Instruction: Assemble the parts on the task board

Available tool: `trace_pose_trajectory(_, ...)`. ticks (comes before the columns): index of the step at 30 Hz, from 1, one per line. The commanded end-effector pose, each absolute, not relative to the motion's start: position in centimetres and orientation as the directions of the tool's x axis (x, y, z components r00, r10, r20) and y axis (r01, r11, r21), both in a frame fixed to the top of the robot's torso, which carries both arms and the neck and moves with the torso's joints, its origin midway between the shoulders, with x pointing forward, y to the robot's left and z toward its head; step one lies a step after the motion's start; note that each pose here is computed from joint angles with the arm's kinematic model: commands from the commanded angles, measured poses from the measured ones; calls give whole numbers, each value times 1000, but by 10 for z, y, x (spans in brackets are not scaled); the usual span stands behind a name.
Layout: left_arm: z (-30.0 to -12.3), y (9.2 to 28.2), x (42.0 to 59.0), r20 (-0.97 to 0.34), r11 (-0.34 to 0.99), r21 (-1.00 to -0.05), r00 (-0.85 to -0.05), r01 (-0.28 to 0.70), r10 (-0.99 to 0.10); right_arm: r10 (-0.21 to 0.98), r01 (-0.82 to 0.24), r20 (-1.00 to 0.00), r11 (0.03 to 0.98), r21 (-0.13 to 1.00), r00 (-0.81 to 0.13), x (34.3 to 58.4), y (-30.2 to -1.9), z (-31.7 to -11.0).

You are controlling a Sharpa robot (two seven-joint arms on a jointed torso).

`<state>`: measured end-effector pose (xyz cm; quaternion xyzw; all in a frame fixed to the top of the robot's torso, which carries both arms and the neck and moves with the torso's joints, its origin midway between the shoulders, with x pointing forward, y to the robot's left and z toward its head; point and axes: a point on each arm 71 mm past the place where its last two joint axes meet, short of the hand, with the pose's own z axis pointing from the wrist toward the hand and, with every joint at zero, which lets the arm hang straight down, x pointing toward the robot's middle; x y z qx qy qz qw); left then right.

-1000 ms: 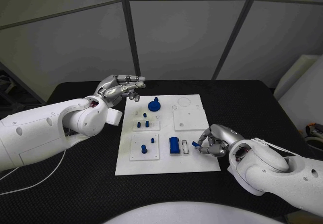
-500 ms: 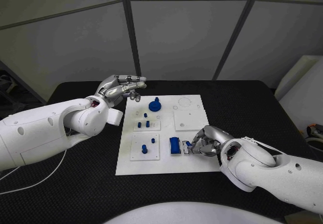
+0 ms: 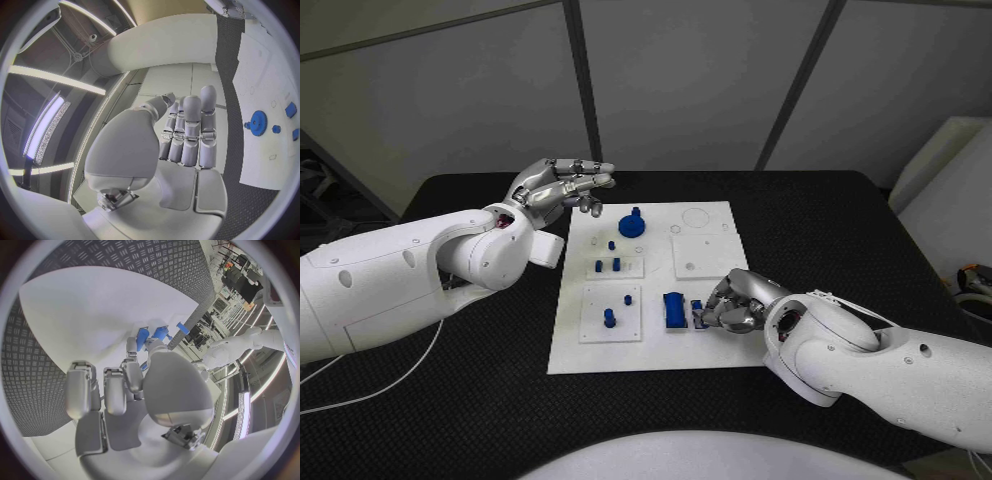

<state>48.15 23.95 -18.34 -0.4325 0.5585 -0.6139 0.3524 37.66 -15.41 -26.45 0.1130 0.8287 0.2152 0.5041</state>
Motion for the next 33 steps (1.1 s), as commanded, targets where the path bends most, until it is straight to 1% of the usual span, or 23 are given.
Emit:
trace_pose_trajectory(1,-182,238,481,143,-135,-990,-390,-46,-910,397,-32,-782,883,468,-481,376,-153,-265)
trace_pose_trajectory(17,-182,239,481,142,-134,-990,-387,-47,-911,402,-45,-792,880,473,-459,376,-153,-263)
trace_pose_trajectory(33,-182,240,481,141,-133,-990,-385,-47,-912,371,-99,-796,878,469,-477,373,-162,-262)
